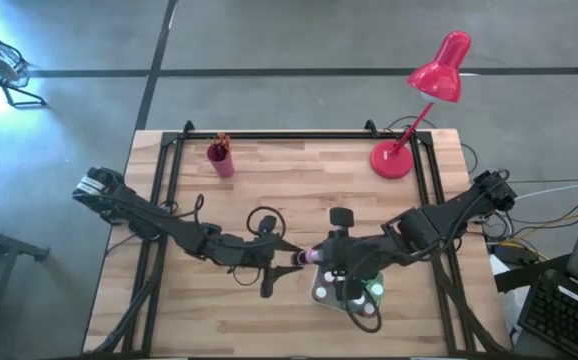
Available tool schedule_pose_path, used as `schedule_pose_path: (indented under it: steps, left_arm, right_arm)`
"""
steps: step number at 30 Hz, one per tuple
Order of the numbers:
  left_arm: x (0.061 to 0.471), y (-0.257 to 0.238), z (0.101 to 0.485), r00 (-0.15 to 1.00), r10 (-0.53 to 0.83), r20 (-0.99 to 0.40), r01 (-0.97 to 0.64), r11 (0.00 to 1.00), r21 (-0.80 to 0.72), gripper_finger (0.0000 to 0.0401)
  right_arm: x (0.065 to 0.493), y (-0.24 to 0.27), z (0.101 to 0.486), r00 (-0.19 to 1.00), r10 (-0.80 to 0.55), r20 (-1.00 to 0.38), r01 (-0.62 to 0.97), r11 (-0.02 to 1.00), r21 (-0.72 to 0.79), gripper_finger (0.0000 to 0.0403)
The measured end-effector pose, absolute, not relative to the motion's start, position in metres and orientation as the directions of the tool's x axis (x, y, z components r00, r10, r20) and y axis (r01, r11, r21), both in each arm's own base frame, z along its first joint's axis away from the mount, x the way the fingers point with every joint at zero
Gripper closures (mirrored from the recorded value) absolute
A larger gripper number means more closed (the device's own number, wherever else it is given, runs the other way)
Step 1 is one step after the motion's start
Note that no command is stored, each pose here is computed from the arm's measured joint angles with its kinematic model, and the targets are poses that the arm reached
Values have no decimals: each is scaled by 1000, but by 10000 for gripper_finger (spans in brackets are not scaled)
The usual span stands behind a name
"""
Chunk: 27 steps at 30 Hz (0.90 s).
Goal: Pick & Place Paint Supplies
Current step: Put the light pink paint bottle into the white bin
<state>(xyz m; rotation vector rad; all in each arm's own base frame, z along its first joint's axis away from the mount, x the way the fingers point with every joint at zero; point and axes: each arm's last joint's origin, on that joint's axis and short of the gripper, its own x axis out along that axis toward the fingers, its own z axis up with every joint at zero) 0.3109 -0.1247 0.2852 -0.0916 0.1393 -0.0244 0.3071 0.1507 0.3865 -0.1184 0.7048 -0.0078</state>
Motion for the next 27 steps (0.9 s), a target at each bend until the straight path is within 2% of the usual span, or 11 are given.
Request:
schedule_pose_path:
  steps: [5,9,14,22,27]
  left_arm:
    - [305,-122,284,980,-20,-200,4,997,-83,129]
    - [294,-114,289,965,111,-236,-131,989,-70,99]
    - [274,-104,287,944,230,-238,-248,967,-50,96]
    - [242,-88,264,942,261,-209,-289,950,-117,99]
    - [227,-81,250,949,260,-176,-288,944,-160,99]
  right_arm:
    - [302,148,383,722,-65,-689,-7,995,-101,292]
    - [299,150,385,701,-29,-713,-5,999,-45,292]
    - [294,160,387,692,36,-721,-18,999,33,292]
    - [289,176,383,677,79,-732,10,993,115,292]
    - [300,188,365,615,89,-784,36,989,140,292]
